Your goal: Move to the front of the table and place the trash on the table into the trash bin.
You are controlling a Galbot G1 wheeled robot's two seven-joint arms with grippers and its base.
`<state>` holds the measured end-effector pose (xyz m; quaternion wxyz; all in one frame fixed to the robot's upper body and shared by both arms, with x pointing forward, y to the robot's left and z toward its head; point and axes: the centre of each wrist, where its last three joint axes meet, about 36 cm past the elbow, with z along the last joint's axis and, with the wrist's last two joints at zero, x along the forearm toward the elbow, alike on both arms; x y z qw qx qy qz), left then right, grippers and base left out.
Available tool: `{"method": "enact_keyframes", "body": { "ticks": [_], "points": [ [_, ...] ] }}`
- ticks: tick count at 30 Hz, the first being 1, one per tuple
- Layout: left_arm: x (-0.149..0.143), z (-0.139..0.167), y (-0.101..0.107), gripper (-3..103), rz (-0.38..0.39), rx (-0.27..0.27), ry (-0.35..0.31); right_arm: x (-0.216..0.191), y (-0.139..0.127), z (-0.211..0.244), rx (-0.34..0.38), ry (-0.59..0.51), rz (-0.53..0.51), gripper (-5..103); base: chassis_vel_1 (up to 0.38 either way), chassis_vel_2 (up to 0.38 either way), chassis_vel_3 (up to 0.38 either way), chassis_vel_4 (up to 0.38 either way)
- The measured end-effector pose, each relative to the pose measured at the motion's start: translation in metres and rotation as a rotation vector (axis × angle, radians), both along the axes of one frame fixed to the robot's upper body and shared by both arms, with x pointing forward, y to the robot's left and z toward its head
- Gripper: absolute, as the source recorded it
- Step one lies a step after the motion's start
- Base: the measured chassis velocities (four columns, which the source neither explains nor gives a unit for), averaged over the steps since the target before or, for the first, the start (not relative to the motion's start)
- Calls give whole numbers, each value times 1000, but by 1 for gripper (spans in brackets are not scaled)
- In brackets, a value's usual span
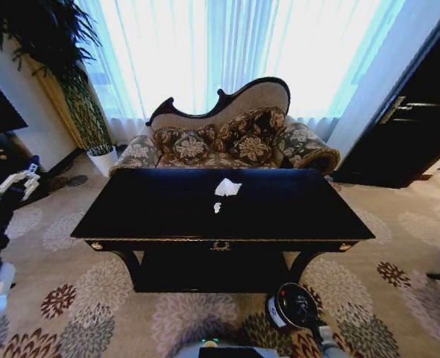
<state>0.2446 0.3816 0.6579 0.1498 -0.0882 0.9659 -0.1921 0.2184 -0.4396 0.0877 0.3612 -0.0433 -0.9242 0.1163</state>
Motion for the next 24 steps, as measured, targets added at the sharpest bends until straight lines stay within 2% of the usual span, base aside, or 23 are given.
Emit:
{"method": "enact_keyframes", "body": {
  "ticks": [1,2,4,9,10,11,13,14,17,19,22,24],
  "points": [
    [-1,0,0,100,0,-1,0,1,2,0,3,1,0,7,0,0,0,0],
    [-1,0,0,100,0,-1,0,1,2,0,3,1,0,7,0,0,0,0],
    [-1,0,0,100,2,-1,0,2,5,0,13,-3,8,19,0,0,0,0],
    [0,0,1,100,4,-3,0,2,13,3,40,-19,43,30,0,0,0,0],
    [1,-1,1,100,1,-8,2,1,15,3,47,-24,61,41,0,0,0,0],
    [1,-2,1,100,0,-12,3,0,17,4,53,-27,73,46,0,0,0,0],
    [2,-3,1,100,-1,-15,4,-1,19,5,59,-31,84,46,0,0,0,0],
    [2,-3,1,100,-1,-17,4,-2,21,6,66,-35,93,51,0,0,0,0],
    [4,-5,3,100,1,-27,6,-19,33,19,125,-69,196,67,0,0,0,0],
    [5,-6,3,100,0,-30,6,-24,34,23,135,-86,231,67,0,0,0,0],
    [11,-10,0,100,-15,-43,9,-47,39,48,178,-168,386,85,0,0,0,0],
    [12,-12,-2,100,-19,-45,13,-52,42,55,198,-189,407,85,0,0,0,0]
  ]
}}
